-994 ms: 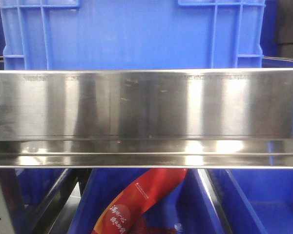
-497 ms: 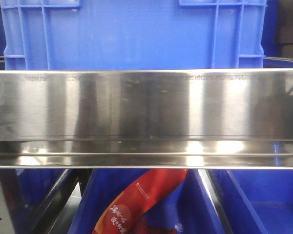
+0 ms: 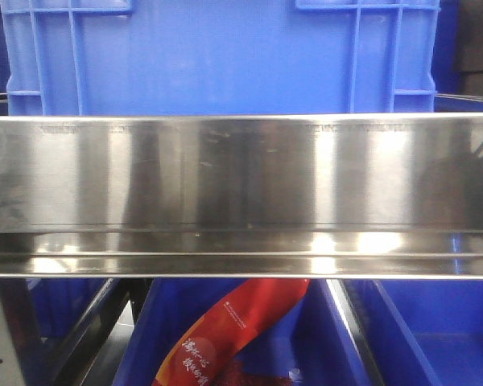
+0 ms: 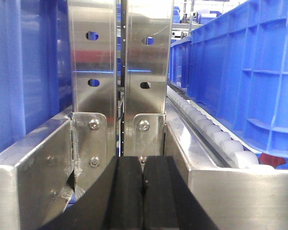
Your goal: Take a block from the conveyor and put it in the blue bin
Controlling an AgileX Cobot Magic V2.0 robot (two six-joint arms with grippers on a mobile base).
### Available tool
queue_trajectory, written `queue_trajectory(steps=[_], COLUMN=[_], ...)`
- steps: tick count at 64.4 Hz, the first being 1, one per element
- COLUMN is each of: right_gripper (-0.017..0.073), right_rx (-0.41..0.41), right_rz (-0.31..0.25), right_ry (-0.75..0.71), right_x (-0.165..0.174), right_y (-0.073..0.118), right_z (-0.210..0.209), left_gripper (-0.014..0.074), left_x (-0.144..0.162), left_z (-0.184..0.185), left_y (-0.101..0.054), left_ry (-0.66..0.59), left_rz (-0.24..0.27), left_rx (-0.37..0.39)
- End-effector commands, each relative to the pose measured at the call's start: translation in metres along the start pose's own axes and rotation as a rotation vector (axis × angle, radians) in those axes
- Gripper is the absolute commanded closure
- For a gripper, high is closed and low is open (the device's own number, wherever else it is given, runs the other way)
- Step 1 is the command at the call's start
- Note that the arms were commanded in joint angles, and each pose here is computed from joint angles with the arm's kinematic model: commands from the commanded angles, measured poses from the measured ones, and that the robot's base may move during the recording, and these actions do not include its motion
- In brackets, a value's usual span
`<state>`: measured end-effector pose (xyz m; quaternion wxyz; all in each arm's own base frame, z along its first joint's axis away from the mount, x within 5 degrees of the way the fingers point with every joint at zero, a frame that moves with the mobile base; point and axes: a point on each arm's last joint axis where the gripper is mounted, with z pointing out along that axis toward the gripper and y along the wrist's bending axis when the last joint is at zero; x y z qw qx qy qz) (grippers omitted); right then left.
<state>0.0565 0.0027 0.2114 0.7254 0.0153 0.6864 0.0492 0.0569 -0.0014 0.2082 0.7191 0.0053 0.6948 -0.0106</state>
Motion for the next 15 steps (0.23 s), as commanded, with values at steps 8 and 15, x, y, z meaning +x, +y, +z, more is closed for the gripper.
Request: queue_trajectory(steps=[8, 15], right_gripper=[0.0721, 0.0721], right_rx=[0.005, 0.005], right_rz=[-0.011, -0.011], right_ry=[-0.030, -0.030], right_x=[-0.0019, -0.0019], right_y=[-0.0003, -0.0003], right_z=[-0.0003, -0.0003], left_gripper=[0.0704, 0.0704], left_x=[-0.0026, -0.0026], left_z=[-0.0005, -0.0005], left_y=[0.0002, 0.0002], left_ry=[-0.026, -0.026], left_rz=[-0.004, -0.004], left_rx=[-0.003, -0.003])
